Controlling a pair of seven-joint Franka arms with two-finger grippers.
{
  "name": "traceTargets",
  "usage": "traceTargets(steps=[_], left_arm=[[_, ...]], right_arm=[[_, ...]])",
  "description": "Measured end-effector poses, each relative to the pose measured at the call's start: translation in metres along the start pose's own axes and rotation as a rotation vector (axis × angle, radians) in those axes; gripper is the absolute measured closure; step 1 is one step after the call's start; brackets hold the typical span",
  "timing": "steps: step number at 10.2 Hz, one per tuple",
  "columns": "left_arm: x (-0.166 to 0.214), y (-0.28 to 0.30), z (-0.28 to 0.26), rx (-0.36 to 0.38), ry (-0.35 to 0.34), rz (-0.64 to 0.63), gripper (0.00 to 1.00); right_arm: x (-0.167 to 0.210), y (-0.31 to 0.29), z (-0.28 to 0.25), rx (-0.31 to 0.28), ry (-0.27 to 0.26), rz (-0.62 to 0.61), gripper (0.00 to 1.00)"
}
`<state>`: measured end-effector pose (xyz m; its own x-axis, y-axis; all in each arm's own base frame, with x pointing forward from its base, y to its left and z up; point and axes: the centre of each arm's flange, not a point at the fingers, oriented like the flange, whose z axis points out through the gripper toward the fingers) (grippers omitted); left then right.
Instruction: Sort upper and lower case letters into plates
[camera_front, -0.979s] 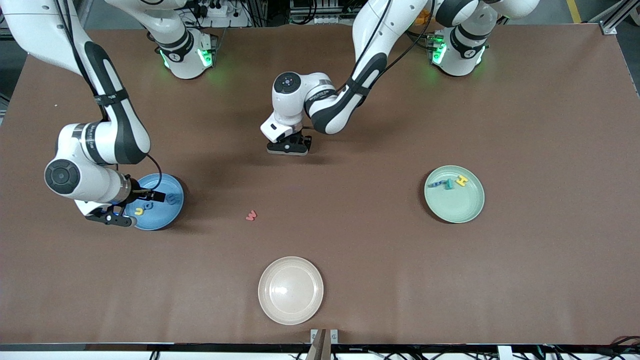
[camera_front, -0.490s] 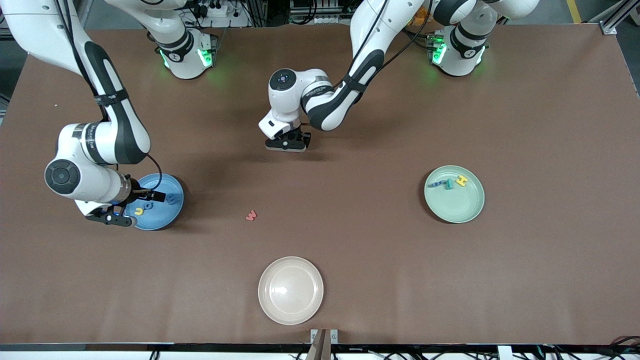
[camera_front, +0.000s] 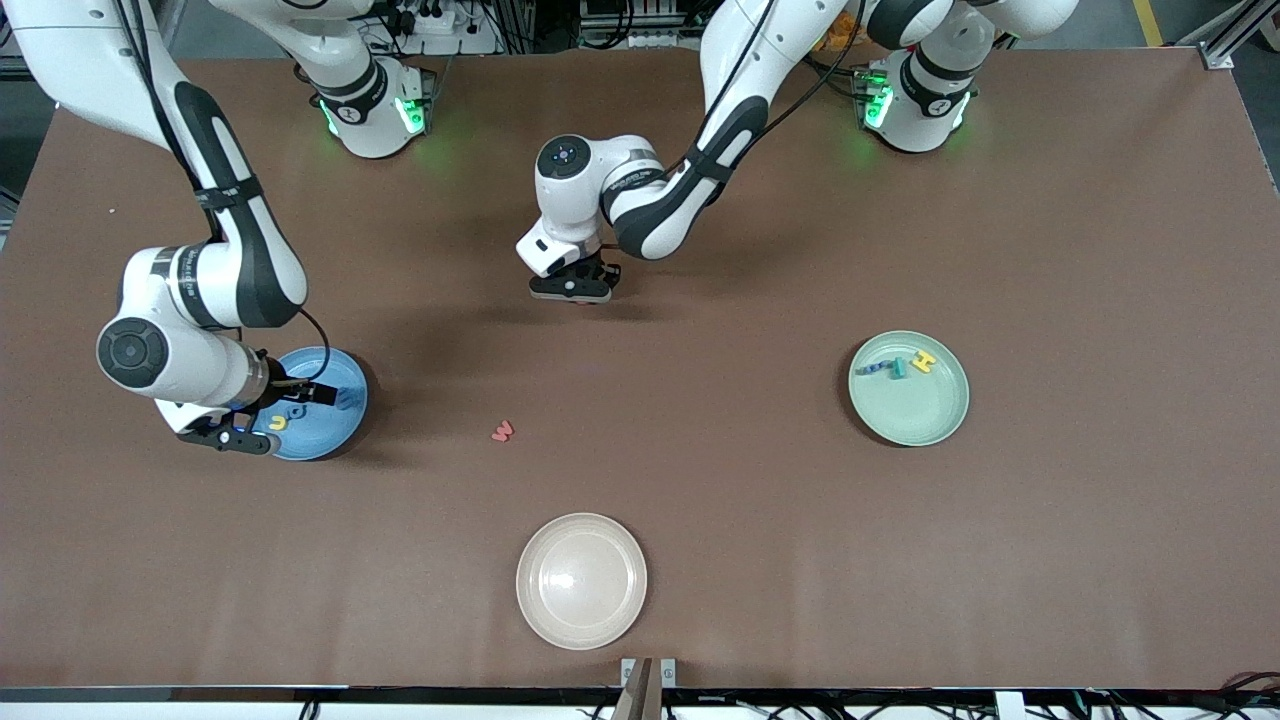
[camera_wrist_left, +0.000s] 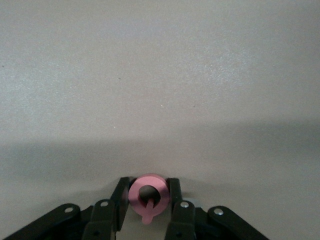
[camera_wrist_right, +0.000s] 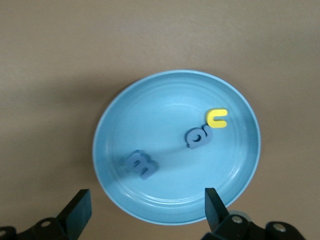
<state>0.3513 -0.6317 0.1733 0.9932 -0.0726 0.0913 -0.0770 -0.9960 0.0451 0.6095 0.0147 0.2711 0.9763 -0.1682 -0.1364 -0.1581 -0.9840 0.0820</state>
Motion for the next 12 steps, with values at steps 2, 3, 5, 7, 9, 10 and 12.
traceTargets(steps=[2,3,5,7,9,10,12], left_arm=[[0.037,-0.026,-0.005,0.039,-0.009,0.05,0.63],[0.065,-0.046,-0.014,0.052,-0.016,0.079,0.63],[0.121,-0.097,-0.043,0.067,-0.066,0.155,0.63],[0.167,-0.153,-0.08,0.093,-0.119,0.238,0.63],[0.191,-0.203,-0.108,0.133,-0.19,0.321,0.63],[0.201,-0.23,-0.116,0.144,-0.224,0.366,0.63],[0.219,-0.301,-0.115,0.14,-0.283,0.455,0.63]], right_arm=[[0.005,-0.03,-0.006,0.002,0.022,0.025,0.0],[0.009,-0.05,-0.003,0.004,0.028,0.064,0.0],[0.014,-0.098,0.007,0.007,0.035,0.16,0.0],[0.019,-0.151,0.012,0.064,0.031,0.267,0.0],[0.017,-0.207,0.014,0.141,0.002,0.35,0.0],[0.013,-0.232,0.018,0.153,-0.006,0.386,0.0],[0.008,-0.269,0.034,0.174,0.01,0.416,0.0]])
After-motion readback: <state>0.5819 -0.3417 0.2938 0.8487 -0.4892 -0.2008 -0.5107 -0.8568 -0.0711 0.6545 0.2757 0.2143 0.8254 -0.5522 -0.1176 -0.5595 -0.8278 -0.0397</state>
